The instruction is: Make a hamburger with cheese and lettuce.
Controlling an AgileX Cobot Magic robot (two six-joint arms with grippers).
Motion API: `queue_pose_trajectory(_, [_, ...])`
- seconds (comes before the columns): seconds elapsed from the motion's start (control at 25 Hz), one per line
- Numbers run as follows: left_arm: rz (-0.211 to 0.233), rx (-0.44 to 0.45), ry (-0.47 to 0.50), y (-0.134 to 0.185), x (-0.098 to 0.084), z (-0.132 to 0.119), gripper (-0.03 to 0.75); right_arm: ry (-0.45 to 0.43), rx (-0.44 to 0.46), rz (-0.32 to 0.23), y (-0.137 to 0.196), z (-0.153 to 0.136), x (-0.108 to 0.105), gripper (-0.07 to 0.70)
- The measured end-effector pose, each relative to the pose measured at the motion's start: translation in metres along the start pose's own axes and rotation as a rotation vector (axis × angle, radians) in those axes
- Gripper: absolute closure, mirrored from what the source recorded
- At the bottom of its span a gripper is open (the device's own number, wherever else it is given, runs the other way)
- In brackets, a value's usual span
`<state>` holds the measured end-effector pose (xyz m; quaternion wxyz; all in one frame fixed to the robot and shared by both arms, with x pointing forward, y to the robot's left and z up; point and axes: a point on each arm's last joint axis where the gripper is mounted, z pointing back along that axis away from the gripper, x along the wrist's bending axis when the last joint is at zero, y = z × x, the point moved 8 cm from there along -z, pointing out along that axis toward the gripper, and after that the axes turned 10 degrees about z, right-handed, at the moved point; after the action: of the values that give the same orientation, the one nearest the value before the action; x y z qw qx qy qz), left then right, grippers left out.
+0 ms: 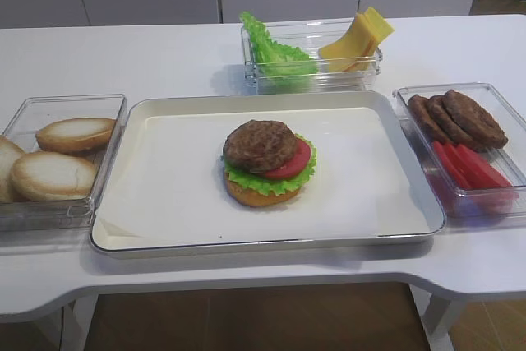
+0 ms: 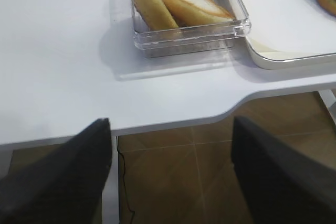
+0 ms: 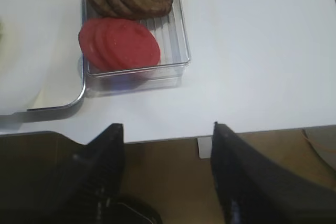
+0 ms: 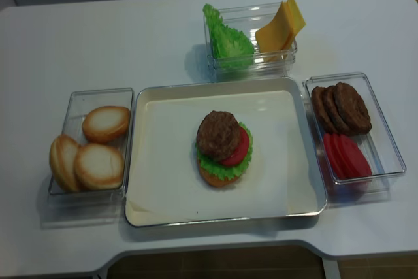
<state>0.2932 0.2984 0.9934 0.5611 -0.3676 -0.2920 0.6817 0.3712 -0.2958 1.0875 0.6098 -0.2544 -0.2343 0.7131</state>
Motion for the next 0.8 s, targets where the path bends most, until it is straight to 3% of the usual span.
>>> queue_pose_trajectory(0.28, [0.0, 0.0, 0.0, 0.0, 0.0, 0.0, 0.188, 0.026, -0.166, 0.004, 0.024, 0.035, 0.008, 0.234])
queue_pose_trajectory(0.8, [0.0, 0.0, 0.0, 0.0, 0.0, 0.0, 0.188, -0.021, -0.362, 0.007, 0.073, 0.054, 0.033, 0.234])
